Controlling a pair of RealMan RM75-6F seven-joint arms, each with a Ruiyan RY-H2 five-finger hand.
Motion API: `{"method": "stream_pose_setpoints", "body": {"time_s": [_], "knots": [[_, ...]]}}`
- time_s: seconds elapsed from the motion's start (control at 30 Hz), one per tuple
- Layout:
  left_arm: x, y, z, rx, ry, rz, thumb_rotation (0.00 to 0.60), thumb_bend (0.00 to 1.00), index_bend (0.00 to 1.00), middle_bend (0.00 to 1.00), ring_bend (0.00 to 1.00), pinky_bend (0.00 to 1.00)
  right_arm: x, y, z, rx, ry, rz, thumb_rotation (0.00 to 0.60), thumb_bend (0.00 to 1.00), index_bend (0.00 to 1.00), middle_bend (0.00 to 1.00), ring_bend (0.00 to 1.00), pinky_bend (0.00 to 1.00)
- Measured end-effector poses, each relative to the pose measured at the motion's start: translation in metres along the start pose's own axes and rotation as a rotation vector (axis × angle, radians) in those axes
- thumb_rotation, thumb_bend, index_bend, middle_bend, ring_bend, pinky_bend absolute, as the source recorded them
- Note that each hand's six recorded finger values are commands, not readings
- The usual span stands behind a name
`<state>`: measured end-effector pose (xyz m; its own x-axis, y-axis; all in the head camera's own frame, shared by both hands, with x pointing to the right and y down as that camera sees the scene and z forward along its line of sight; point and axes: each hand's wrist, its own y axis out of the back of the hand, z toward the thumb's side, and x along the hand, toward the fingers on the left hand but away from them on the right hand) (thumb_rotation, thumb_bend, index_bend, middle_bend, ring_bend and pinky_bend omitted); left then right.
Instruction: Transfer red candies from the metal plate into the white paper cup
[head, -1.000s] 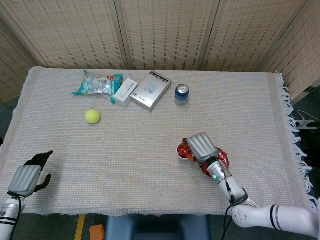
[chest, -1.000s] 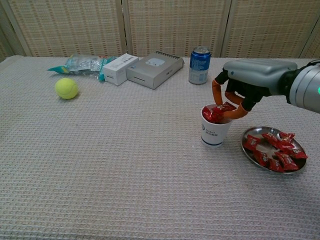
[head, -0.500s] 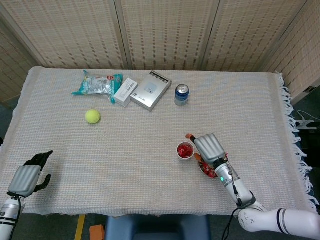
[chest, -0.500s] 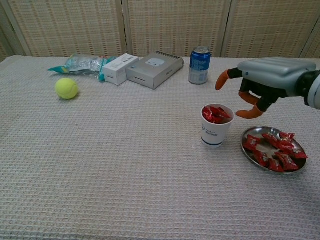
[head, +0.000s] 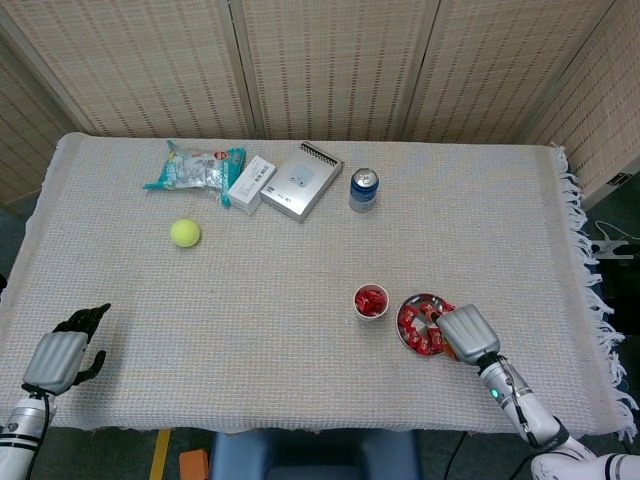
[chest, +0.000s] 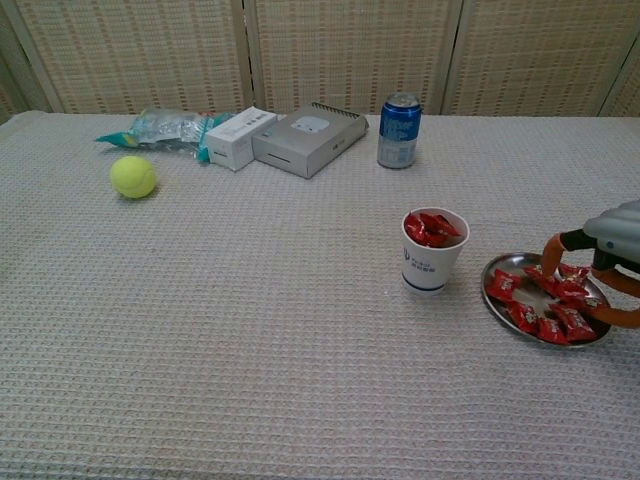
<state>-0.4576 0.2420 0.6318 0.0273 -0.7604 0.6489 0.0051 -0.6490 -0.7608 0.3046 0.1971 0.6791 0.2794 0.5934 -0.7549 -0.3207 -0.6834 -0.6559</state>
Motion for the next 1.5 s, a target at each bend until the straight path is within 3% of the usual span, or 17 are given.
{"method": "stream_pose_setpoints", "body": {"time_s": [0.6,1.5], "knots": [[0.0,0.001,-0.001,-0.005,-0.001,0.002,0.6,0.47,0.0,0.1,0.1,0.26,-0.011,-0.019,0.004,0.03,0.005,0.025,0.6,0.24,0.37,0.84,0.89,1.0],[-0.001,0.003,-0.002,-0.011,-0.006,0.006,0.6,0.47,0.0,0.1,0.1,0.26,-0.02,-0.015,0.006,0.032,-0.019,0.006,0.6,0.24,0.58,0.84,0.89,1.0]]}}
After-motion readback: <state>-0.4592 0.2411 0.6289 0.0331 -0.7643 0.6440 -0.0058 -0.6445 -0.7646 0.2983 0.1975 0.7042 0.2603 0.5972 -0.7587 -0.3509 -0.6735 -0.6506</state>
